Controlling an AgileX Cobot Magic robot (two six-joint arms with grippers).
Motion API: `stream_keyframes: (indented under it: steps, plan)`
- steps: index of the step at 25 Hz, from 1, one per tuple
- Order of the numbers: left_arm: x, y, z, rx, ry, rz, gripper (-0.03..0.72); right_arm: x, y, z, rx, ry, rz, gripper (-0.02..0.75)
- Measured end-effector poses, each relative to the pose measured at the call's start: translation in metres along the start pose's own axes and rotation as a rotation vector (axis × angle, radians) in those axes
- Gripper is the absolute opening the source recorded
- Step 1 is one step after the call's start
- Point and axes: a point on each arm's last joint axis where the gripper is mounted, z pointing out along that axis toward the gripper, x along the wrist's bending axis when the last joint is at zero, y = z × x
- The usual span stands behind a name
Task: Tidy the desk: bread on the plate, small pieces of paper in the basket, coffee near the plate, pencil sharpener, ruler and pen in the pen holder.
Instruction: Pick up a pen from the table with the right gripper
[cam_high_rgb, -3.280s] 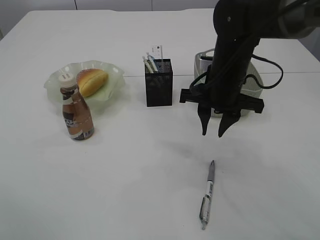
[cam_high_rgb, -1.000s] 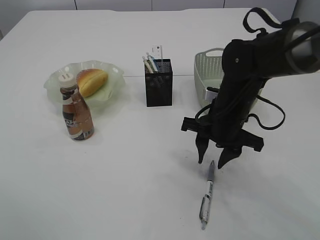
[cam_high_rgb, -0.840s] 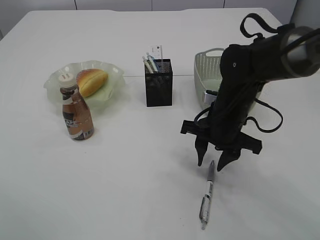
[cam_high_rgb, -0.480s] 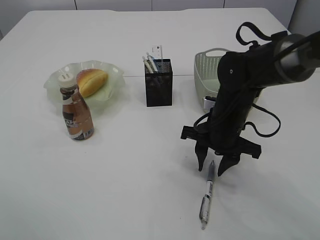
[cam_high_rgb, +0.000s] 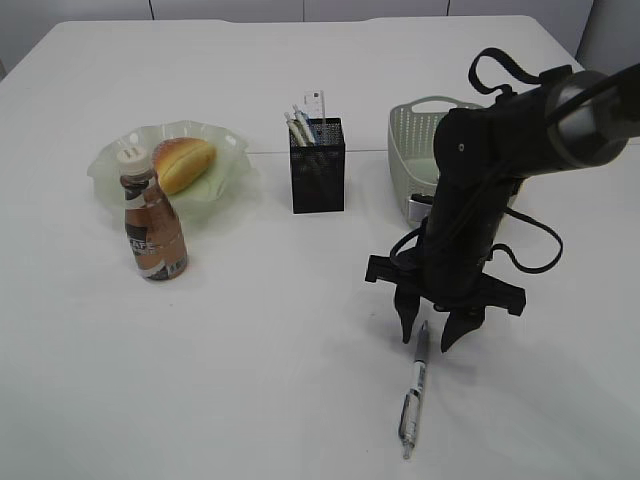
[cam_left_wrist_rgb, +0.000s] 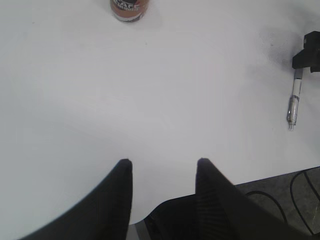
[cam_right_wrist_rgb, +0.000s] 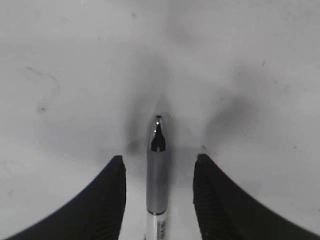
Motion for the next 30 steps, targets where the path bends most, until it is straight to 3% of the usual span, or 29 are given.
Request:
stream_keyframes:
  steps: [30]
  plan:
    - [-0.0001, 0.0, 0.0, 0.0, -0.002, 0.001, 0.307, -0.0003, 0.001, 0.0065, 0.006, -0.009, -0.001, 0.361]
